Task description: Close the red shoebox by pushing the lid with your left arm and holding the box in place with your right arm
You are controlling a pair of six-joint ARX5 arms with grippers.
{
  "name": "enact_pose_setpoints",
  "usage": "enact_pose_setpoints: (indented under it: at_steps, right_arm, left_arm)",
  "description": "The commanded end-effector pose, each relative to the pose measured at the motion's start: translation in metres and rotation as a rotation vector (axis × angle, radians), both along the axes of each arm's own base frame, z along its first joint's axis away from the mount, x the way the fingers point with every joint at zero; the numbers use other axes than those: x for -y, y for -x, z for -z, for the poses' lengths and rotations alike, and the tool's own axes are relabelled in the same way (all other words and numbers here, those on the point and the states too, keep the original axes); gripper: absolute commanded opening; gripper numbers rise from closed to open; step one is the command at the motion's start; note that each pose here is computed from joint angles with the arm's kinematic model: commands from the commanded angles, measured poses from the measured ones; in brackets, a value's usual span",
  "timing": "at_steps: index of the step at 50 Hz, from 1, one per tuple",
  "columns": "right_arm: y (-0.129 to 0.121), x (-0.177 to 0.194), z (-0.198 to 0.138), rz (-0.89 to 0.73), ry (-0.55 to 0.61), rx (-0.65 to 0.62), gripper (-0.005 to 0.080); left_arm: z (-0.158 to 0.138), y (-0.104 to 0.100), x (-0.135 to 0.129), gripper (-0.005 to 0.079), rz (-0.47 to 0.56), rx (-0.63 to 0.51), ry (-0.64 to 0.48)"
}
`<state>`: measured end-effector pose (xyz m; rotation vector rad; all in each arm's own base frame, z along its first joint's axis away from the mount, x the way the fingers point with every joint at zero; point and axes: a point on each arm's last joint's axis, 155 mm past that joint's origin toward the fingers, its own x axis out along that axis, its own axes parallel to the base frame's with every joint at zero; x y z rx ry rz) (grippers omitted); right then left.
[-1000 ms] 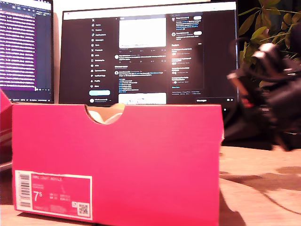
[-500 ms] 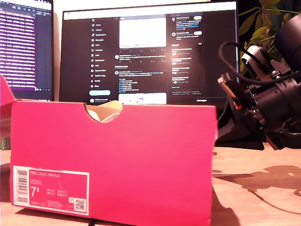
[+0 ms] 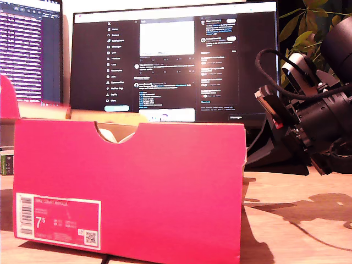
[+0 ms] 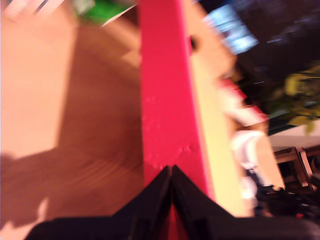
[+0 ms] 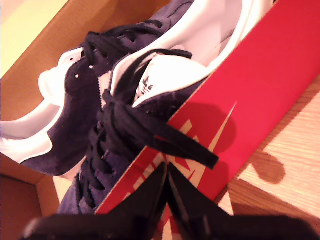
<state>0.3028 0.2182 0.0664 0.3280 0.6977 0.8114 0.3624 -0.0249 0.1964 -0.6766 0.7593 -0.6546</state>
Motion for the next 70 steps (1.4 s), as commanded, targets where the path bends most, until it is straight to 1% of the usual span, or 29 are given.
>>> enact_pose_setpoints:
  at_steps: [1, 11, 15, 22, 38, 46, 57, 61, 65, 70]
  right_arm:
    - [0.004, -0.013, -0.006, -0.047, -0.009, 0.020, -0.0012]
    - [0.004, -0.013, -0.006, -0.047, -0.009, 0.020, -0.0012]
    - [0.005, -0.013, -0.006, -0.048, -0.010, 0.020, -0.0012]
    - [0.005, -0.013, -0.006, -0.048, -0.010, 0.020, -0.0012]
    - [0.004, -0.014, -0.008, -0.049, -0.014, 0.028, -0.0012]
    - [0.000, -0.013, -0.011, -0.043, -0.018, 0.042, -0.0012]
    - [-0.007, 0.000, -0.013, -0.017, -0.032, 0.037, -0.0012]
    - [-0.008, 0.011, -0.008, -0.008, -0.020, 0.019, -0.0012]
    - [-0.009, 0.030, 0.002, 0.022, 0.026, -0.008, -0.0012]
    - [-0.012, 0.051, 0.010, 0.053, 0.072, -0.020, -0.0012]
  left_arm:
    - [-0.009, 0.012, 0.030, -0.0019, 0.078, -0.002, 0.029]
    - [-0.037, 0.026, 0.058, -0.0019, 0.146, 0.058, 0.030]
    - [-0.043, 0.031, 0.069, -0.0019, 0.174, 0.068, 0.030]
    - [-0.052, 0.044, 0.096, -0.0019, 0.252, 0.092, 0.026]
    - [-0.058, 0.070, 0.153, -0.0019, 0.427, 0.113, 0.036]
    - [-0.058, 0.081, 0.175, -0.0019, 0.489, 0.112, 0.030]
    - [-0.057, 0.101, 0.208, -0.0019, 0.585, 0.115, 0.019]
    - [-0.060, 0.104, 0.220, -0.0019, 0.617, 0.158, 0.008]
    - [-0.069, 0.106, 0.235, -0.0019, 0.650, 0.244, 0.001]
    - [-0.075, 0.099, 0.246, -0.0019, 0.631, 0.316, -0.030]
